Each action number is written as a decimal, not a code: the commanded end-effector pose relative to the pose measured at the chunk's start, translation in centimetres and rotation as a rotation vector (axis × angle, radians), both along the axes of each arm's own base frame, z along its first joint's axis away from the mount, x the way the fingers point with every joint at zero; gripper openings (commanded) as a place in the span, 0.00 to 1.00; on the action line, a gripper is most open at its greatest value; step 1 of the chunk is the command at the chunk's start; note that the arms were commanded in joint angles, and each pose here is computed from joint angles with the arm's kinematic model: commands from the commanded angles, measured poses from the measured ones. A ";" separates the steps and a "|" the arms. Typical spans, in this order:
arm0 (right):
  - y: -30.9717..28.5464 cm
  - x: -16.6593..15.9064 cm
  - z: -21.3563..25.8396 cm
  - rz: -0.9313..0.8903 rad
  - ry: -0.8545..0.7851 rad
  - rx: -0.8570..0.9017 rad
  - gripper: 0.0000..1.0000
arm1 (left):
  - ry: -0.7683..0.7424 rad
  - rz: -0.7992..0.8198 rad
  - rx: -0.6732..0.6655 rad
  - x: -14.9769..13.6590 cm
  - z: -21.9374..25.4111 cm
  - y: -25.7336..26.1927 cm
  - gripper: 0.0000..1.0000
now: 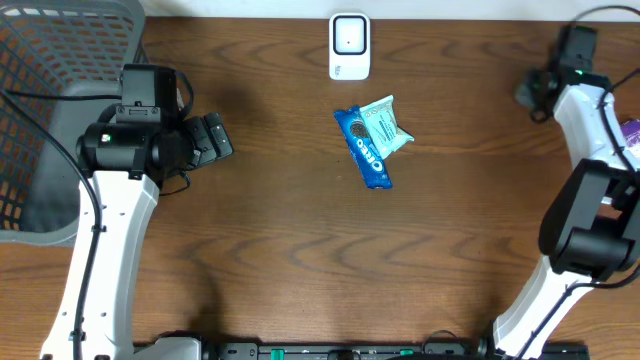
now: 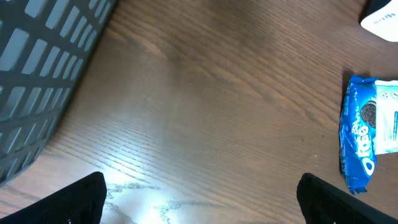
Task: Scan the item barcode
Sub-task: 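Move the right gripper left and grasp the mint-green wipes pack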
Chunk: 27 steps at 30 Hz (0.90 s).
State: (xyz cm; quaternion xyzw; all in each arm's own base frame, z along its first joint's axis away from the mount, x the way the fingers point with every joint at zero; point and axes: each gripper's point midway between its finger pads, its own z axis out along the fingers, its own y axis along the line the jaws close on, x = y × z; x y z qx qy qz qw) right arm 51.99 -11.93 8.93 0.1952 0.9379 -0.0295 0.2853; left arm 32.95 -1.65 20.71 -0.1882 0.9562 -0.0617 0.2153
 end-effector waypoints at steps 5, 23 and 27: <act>14.3 0.6 -0.5 0.361 -0.014 0.407 0.30 | -0.001 0.009 0.010 0.1 0.1 0.3 0.98; 24.3 -2.1 -6.8 0.589 0.139 0.414 0.63 | -0.001 0.009 0.010 0.1 0.1 0.3 0.98; 25.5 -3.0 -8.1 0.615 0.177 0.501 0.64 | -0.001 0.009 0.010 0.1 0.1 0.3 0.98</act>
